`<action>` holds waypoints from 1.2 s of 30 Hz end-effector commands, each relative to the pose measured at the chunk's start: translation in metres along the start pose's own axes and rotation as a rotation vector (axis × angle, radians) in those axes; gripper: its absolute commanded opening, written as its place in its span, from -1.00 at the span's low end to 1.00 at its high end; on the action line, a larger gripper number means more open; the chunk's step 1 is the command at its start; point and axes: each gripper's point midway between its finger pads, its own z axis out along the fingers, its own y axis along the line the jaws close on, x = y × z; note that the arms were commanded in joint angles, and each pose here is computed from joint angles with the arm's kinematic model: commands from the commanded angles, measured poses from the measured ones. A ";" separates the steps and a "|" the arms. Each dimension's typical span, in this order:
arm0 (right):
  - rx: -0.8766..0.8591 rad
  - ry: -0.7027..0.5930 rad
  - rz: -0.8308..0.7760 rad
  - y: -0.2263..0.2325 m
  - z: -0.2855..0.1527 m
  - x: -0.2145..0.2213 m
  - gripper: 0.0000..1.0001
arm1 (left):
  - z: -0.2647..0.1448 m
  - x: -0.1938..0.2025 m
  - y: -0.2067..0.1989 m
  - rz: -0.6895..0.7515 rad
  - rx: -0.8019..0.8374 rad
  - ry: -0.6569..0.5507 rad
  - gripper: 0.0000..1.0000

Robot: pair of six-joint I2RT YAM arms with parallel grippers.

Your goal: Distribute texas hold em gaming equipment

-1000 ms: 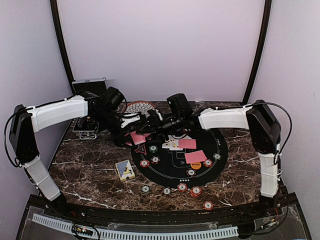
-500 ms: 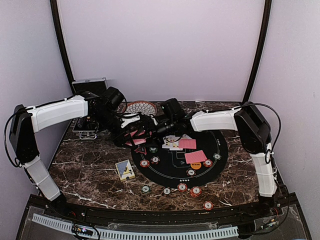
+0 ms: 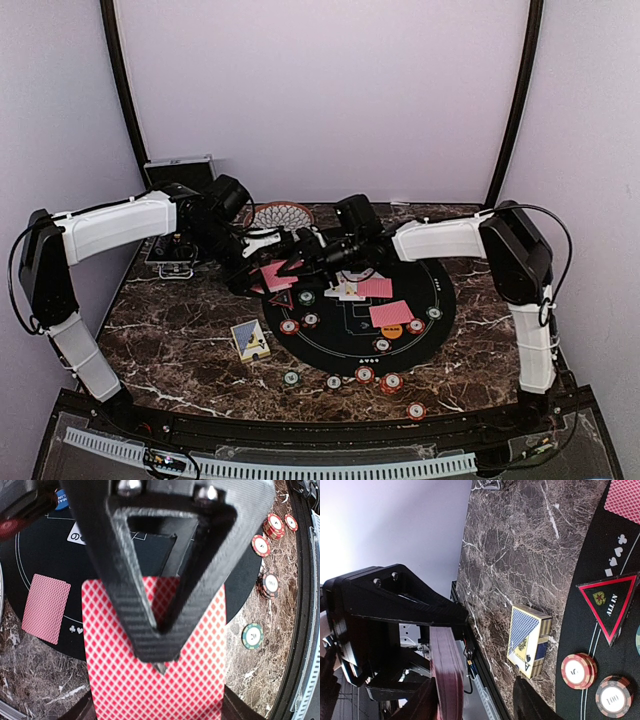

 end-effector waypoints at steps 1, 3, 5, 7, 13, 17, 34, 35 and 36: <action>0.031 -0.032 0.024 -0.006 -0.015 -0.001 -0.05 | -0.020 -0.015 -0.003 0.023 -0.014 -0.064 -1.00; 0.027 -0.033 0.022 -0.003 -0.018 0.001 -0.11 | -0.020 -0.015 -0.004 0.022 -0.013 -0.064 -1.00; 0.016 -0.039 0.014 0.004 -0.021 0.000 -0.20 | -0.020 -0.015 -0.004 0.021 -0.013 -0.064 -1.00; -0.006 -0.051 0.001 0.013 -0.024 -0.002 -0.31 | -0.020 -0.014 -0.004 0.021 -0.013 -0.063 -1.00; -0.051 -0.068 -0.011 0.033 -0.031 -0.003 -0.65 | -0.020 -0.014 -0.003 0.020 -0.015 -0.061 -1.00; -0.066 -0.077 -0.010 0.040 -0.036 -0.002 -0.81 | -0.019 -0.014 -0.003 0.021 -0.016 -0.060 -1.00; 0.035 -0.191 0.028 0.006 -0.112 -0.011 -1.00 | -0.016 -0.005 0.002 0.018 -0.041 -0.027 -1.00; 0.051 -0.206 0.035 -0.001 -0.120 -0.012 -1.00 | -0.015 -0.003 0.003 0.015 -0.043 -0.022 -1.00; 0.066 -0.219 0.047 -0.009 -0.129 -0.012 -1.00 | -0.014 -0.002 0.003 0.009 -0.042 -0.018 -1.00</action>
